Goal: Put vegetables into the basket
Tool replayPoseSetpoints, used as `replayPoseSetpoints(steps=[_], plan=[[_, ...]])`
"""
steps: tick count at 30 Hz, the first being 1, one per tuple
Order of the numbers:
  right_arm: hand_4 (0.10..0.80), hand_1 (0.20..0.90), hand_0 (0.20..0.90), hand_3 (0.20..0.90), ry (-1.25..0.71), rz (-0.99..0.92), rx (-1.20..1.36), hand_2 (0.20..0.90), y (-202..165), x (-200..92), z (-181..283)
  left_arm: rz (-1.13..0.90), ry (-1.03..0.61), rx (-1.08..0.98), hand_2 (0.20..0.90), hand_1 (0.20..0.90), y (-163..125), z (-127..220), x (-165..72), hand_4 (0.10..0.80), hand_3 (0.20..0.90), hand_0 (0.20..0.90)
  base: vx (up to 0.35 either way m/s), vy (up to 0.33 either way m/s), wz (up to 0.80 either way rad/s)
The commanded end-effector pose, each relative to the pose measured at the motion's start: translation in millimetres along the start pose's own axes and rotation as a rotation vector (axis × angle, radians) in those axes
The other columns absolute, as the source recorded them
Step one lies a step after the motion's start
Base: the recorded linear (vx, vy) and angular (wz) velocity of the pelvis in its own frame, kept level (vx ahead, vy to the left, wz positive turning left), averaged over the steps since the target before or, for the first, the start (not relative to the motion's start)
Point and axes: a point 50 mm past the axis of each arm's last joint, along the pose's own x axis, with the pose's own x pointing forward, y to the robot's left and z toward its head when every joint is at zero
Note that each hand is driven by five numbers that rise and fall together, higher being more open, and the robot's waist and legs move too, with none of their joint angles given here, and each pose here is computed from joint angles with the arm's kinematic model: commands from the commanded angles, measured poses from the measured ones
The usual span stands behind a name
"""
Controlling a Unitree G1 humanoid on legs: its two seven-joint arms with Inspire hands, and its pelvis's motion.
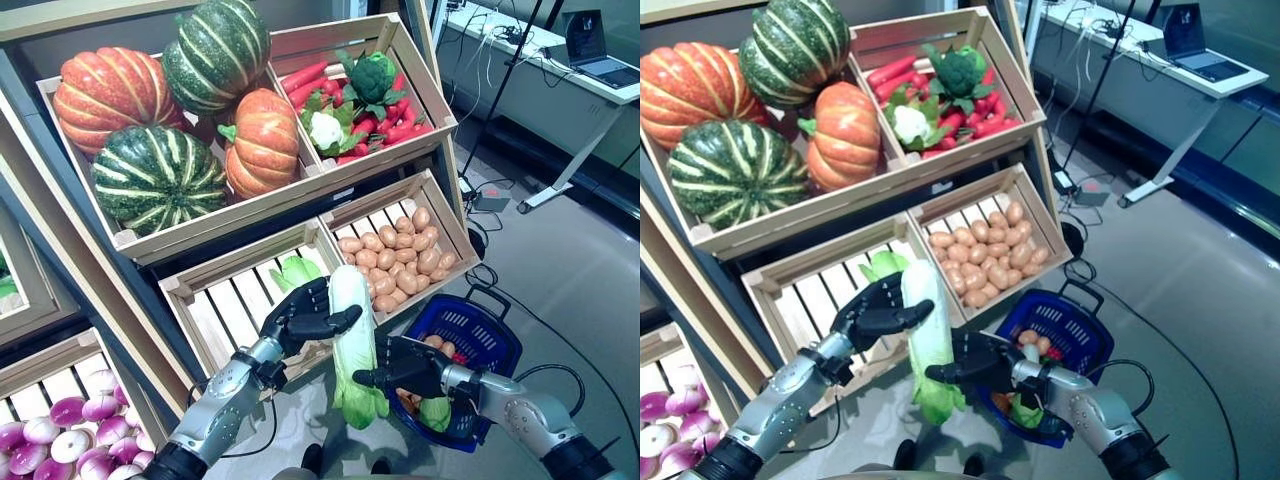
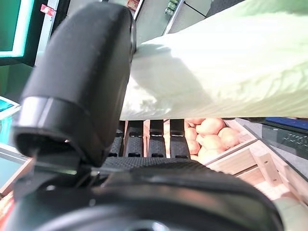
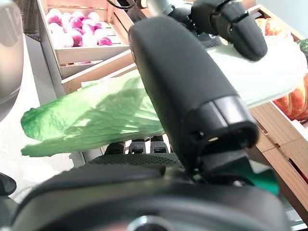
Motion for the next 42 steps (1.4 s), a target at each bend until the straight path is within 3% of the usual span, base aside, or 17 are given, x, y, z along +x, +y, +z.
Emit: replayPoseSetpoints(steps=[1,16,17,25,33,41,42], plan=[[0.400,0.300,0.300,0.300,-0.052,0.230,0.040,0.300,35,15,4,-0.186,-0.293,-0.030,0.300,0.300,-33,52,20,0.400,0.300,0.300,0.000,0.000,0.00],[0.400,0.300,0.300,0.300,-0.064,0.175,0.056,0.300,28,9,6,-0.098,-0.343,-0.007,0.300,0.300,-25,59,13,0.400,0.300,0.300,0.000,0.000,0.00],[0.400,0.300,0.300,0.300,-0.081,0.158,0.065,0.300,26,8,7,-0.076,-0.351,0.000,0.900,0.900,-22,60,12,0.800,0.900,0.900,0.000,0.000,0.00],[0.400,0.300,0.300,0.300,-0.300,0.067,0.115,0.300,14,-5,30,0.074,-0.445,0.006,0.900,0.900,-2,74,2,0.800,0.900,0.900,0.003,-0.008,-0.03],[0.400,0.300,0.300,0.300,-0.660,-0.021,0.221,0.300,-2,-31,58,0.221,-0.473,-0.033,0.900,0.900,25,73,-17,0.800,0.900,0.900,-0.014,-0.031,-0.03],[0.400,0.300,0.300,0.300,-1.194,-0.160,0.378,0.300,-29,-67,98,0.301,-0.632,-0.016,0.900,0.900,40,98,-23,0.800,0.900,0.900,-0.214,-0.059,-0.07],[0.400,0.300,0.300,0.300,-1.346,-0.176,0.459,0.300,-35,-78,108,0.310,-0.681,-0.014,0.900,0.900,41,108,-23,0.800,0.900,0.900,-0.350,-0.063,0.01]])
